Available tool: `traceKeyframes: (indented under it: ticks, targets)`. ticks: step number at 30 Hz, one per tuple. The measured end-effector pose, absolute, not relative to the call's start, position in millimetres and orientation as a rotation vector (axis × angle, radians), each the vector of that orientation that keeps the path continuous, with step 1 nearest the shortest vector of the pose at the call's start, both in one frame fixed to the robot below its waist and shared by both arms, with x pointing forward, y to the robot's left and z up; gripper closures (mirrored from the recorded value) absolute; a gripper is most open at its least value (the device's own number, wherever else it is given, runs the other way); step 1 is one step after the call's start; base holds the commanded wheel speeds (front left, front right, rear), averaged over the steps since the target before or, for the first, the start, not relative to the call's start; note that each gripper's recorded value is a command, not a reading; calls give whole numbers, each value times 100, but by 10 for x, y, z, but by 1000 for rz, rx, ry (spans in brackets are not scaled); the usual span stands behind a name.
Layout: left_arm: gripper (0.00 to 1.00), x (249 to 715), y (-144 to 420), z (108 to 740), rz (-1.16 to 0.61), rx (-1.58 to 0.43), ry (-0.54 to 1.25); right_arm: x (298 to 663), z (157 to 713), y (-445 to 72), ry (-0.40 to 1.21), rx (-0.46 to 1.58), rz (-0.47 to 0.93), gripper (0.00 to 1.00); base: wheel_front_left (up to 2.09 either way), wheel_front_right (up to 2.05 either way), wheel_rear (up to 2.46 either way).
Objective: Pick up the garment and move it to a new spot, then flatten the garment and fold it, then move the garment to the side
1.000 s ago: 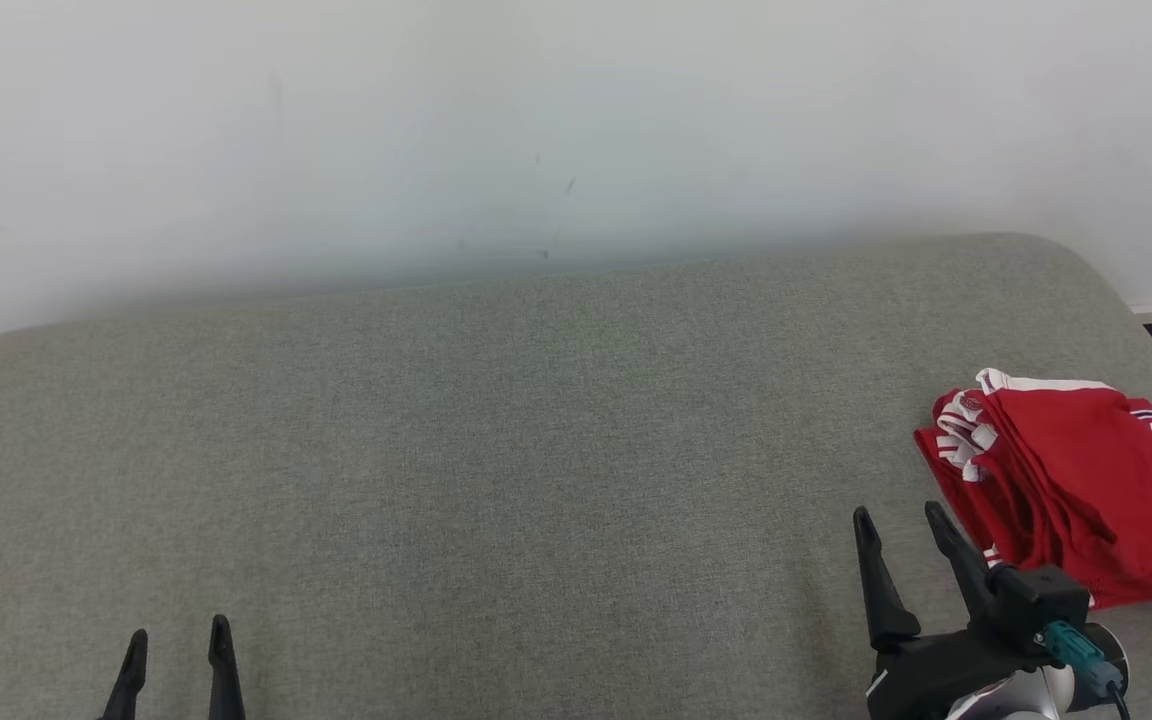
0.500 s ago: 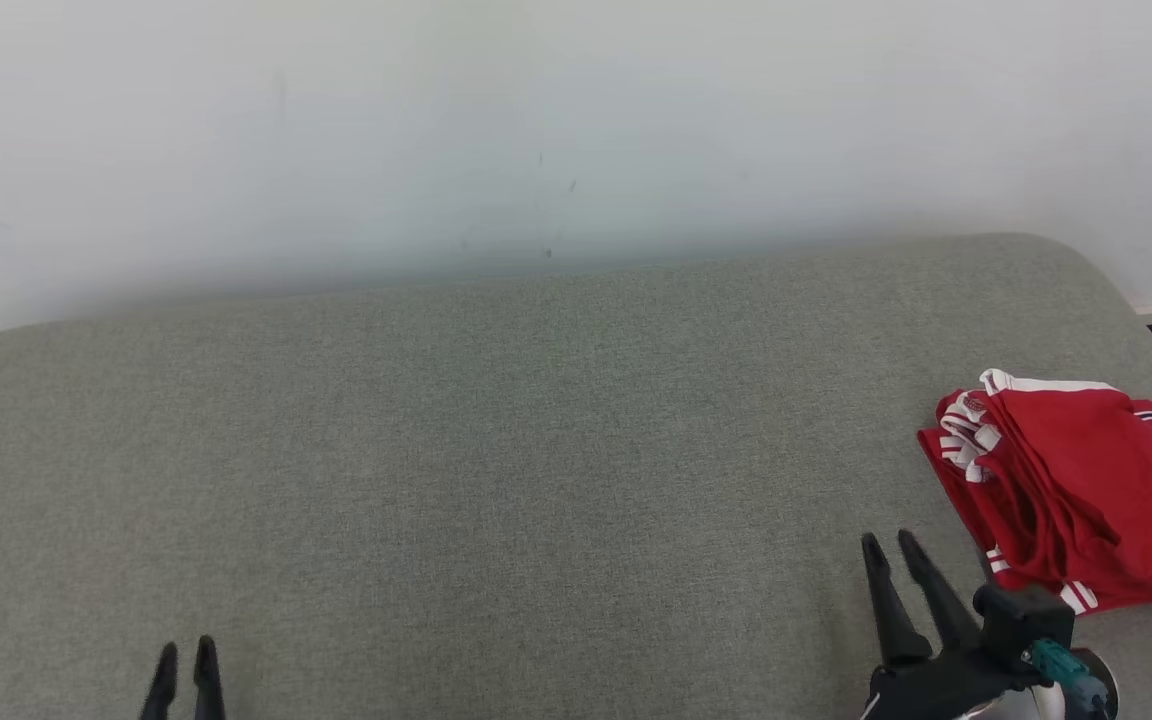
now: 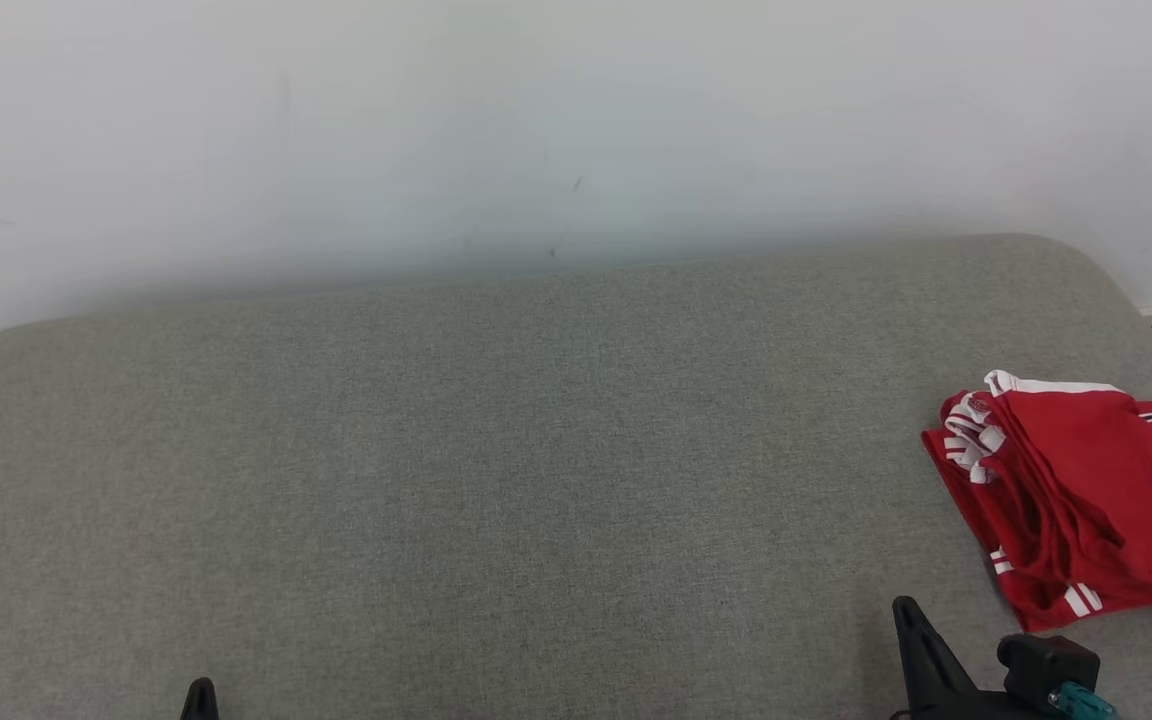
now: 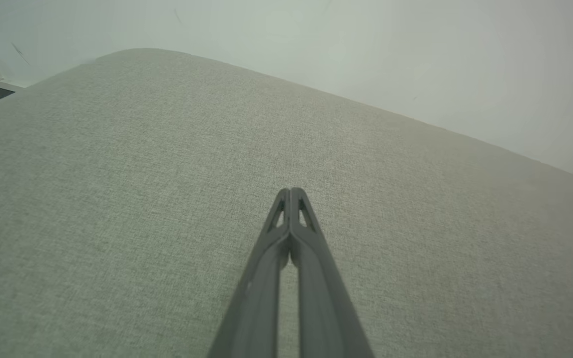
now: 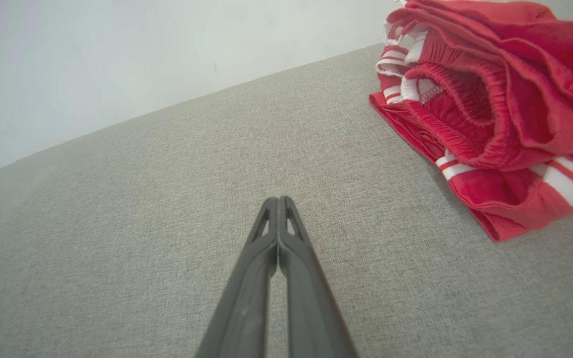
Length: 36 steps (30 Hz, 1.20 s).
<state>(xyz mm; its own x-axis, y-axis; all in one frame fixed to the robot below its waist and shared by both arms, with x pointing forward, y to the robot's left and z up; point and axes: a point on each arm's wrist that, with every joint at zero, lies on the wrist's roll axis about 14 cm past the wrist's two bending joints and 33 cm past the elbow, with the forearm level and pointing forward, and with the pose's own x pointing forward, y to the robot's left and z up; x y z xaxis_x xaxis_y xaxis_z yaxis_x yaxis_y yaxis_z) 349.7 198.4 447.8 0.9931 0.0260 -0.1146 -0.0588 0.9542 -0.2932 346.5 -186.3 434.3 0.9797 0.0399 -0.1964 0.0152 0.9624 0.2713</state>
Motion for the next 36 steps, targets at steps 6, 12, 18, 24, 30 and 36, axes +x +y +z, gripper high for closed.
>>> traceKeyframes:
  ticks: [6, 12, 18, 24, 30, 36]
  targets:
    - [100, 3507, 2003, 4485, 63, -391, 112, 3494, 4388, -1897, 190, 366, -13, 100, 0, 0, 0]
    - [100, 3545, 2017, 4520, 80, -487, 105, 3522, 4428, -1928, 181, 467, -37, 100, 0, 0, 0]
    - [100, 3566, 2026, 4536, 94, -585, 104, 3549, 4466, -1952, 171, 564, -56, 100, 0, 0, 0]
    - [100, 3613, 2024, 4583, 97, -668, 96, 3575, 4508, -1972, 158, 653, -70, 100, 0, 0, 0]
    - [100, 3623, 2031, 4589, 107, -756, 96, 3596, 4541, -1988, 148, 737, -81, 100, 0, 0, 0]
    - [100, 3663, 2028, 4637, 106, -834, 86, 3619, 4579, -2002, 136, 818, -88, 100, 0, 0, 0]
